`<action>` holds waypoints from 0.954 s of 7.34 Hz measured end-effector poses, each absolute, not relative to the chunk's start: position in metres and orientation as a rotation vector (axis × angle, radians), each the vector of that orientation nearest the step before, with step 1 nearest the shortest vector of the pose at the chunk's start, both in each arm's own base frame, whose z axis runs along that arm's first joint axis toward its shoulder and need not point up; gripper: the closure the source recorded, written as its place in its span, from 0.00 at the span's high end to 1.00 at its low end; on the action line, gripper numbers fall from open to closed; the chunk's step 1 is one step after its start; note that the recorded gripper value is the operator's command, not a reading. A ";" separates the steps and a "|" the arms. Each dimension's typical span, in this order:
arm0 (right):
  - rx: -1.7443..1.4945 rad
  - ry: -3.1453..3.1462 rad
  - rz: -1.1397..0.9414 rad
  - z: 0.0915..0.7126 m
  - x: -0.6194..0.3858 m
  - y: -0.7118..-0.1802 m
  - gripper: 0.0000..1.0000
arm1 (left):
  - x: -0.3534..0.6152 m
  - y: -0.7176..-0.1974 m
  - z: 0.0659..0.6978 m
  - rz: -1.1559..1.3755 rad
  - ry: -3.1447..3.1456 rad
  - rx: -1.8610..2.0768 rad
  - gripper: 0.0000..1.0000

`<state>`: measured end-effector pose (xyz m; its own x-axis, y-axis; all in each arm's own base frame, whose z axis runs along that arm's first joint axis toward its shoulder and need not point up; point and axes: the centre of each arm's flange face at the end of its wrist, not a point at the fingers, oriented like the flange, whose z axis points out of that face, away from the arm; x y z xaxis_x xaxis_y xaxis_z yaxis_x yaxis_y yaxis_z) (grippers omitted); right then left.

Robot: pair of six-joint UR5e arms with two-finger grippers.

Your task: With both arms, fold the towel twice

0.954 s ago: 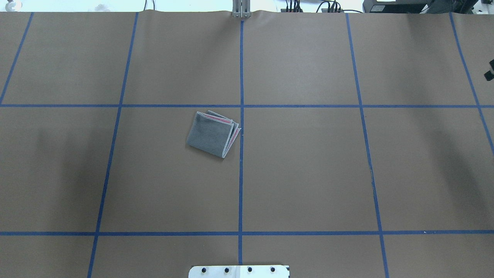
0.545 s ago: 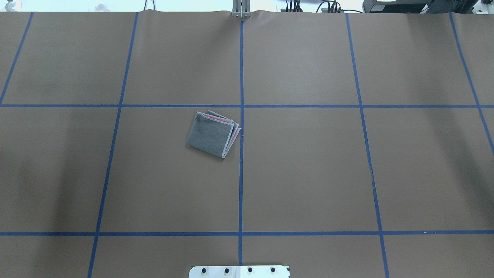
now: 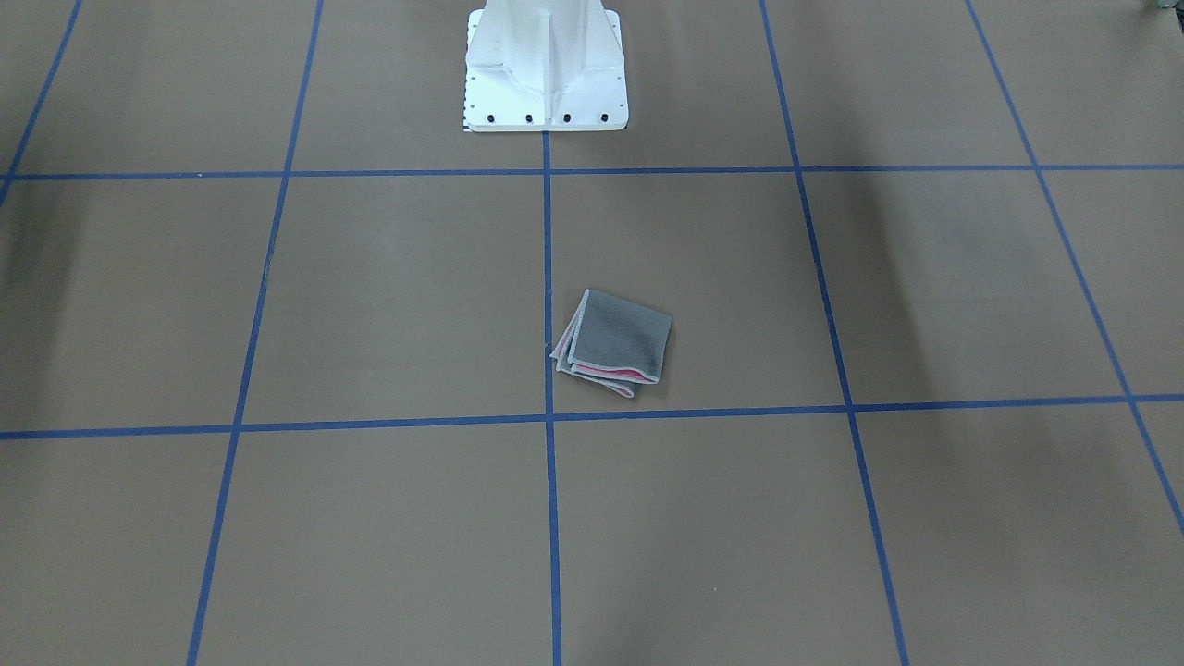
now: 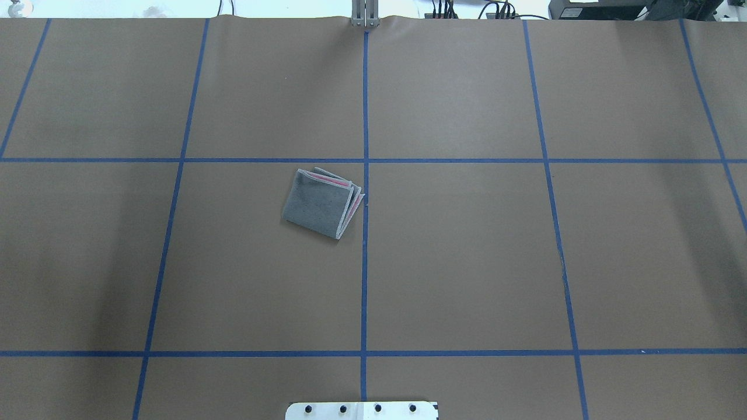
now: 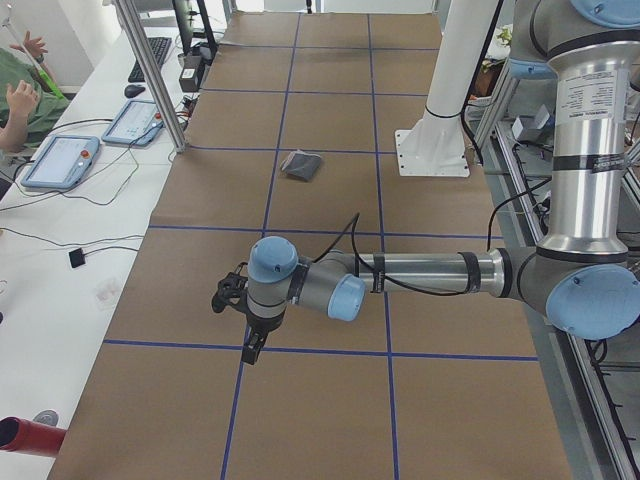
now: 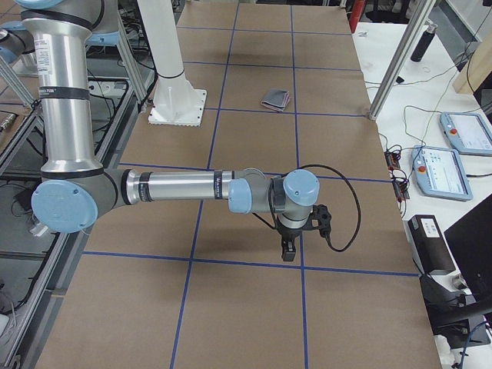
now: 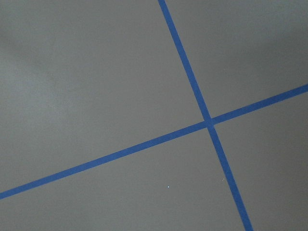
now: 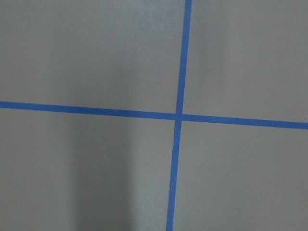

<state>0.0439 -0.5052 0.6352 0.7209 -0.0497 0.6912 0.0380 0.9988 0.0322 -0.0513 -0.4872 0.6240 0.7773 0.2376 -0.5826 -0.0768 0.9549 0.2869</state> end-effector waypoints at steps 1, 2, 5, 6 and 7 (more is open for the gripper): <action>0.012 -0.777 -0.036 0.641 0.051 -0.498 1.00 | -0.051 -0.474 0.599 0.151 0.663 0.204 1.00; 0.010 -0.804 -0.019 0.644 0.057 -0.491 1.00 | -0.050 -0.462 0.597 0.136 0.666 0.159 1.00; 0.002 -0.845 0.024 0.628 0.072 -0.479 1.00 | -0.050 -0.455 0.623 0.120 0.670 0.111 1.00; -0.009 -0.846 0.034 0.623 0.074 -0.474 1.00 | -0.050 -0.456 0.629 0.119 0.670 0.108 1.00; -0.019 -0.847 0.042 0.624 0.076 -0.468 1.00 | -0.050 -0.456 0.631 0.119 0.671 0.106 1.00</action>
